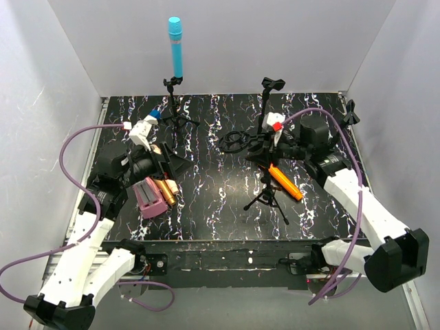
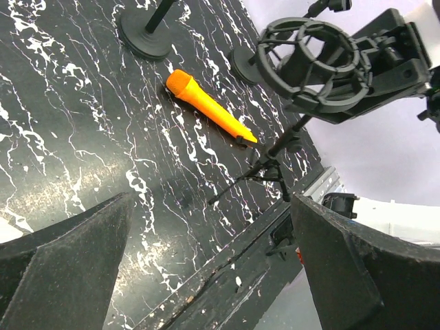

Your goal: Attach the microphones to the stand

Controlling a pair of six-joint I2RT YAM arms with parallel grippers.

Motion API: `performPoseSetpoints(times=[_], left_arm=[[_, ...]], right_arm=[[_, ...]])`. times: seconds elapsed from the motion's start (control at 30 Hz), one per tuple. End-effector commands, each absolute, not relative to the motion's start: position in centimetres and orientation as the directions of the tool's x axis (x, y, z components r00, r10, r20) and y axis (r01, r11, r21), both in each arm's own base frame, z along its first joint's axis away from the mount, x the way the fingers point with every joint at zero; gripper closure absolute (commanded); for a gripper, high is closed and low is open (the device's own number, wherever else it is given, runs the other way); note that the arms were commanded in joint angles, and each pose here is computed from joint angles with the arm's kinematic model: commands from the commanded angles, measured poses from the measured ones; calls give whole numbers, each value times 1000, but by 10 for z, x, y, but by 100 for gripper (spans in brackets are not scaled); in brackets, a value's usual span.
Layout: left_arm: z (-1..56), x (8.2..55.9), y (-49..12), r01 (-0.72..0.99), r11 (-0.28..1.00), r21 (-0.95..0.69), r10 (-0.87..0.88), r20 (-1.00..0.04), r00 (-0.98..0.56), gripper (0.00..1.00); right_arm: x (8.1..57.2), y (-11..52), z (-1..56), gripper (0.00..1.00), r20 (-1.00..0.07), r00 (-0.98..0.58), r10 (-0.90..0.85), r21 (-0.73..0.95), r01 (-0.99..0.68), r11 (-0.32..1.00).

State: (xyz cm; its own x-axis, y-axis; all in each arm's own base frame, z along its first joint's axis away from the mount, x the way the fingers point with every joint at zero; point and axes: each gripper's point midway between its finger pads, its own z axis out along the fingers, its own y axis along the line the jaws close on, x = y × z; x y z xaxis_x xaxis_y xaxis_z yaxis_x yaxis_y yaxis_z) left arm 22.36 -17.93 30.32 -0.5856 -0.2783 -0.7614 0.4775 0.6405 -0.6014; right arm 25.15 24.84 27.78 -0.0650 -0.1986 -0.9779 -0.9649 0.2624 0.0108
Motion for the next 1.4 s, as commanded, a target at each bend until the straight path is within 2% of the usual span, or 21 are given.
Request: performPoseSetpoints(times=[0.0, 0.2, 0.5, 0.67, 0.87, 0.93, 1.2, 1.3, 1.37], left_arm=[[306, 219, -175, 457, 651, -606, -299, -758, -580, 2], [314, 212, -172, 482, 654, -583, -288, -781, -555, 2], [311, 200, -167, 505, 664, -552, -267, -805, -530, 2], [312, 199, -166, 510, 664, -547, -267, -810, -522, 2], [310, 197, -165, 518, 666, -537, -256, -817, -517, 2], [307, 197, -165, 517, 670, -533, -253, -818, -516, 2], [305, 196, -164, 519, 668, -533, -252, -819, -516, 2], [305, 194, -165, 519, 664, -538, -255, -816, -519, 2], [305, 192, -165, 519, 660, -544, -258, -812, -524, 2]], right_arm=[[270, 274, 301, 99, -983, 111, -149, -144, -960, 238], [286, 306, 301, 99, -973, 208, -103, -223, -961, 164], [308, 333, 317, 99, -951, 308, 25, -298, -934, 200], [319, 342, 293, 87, -936, 351, 16, -339, -914, 223], [316, 341, 273, 82, -941, 339, -1, -332, -919, 213], [313, 340, 270, 78, -942, 335, 0, -328, -923, 202], [296, 329, 266, 50, -957, 290, -2, -284, -937, 202], [292, 324, 266, 32, -970, 243, -3, -238, -949, 205], [288, 320, 267, 24, -975, 223, -1, -219, -955, 200]])
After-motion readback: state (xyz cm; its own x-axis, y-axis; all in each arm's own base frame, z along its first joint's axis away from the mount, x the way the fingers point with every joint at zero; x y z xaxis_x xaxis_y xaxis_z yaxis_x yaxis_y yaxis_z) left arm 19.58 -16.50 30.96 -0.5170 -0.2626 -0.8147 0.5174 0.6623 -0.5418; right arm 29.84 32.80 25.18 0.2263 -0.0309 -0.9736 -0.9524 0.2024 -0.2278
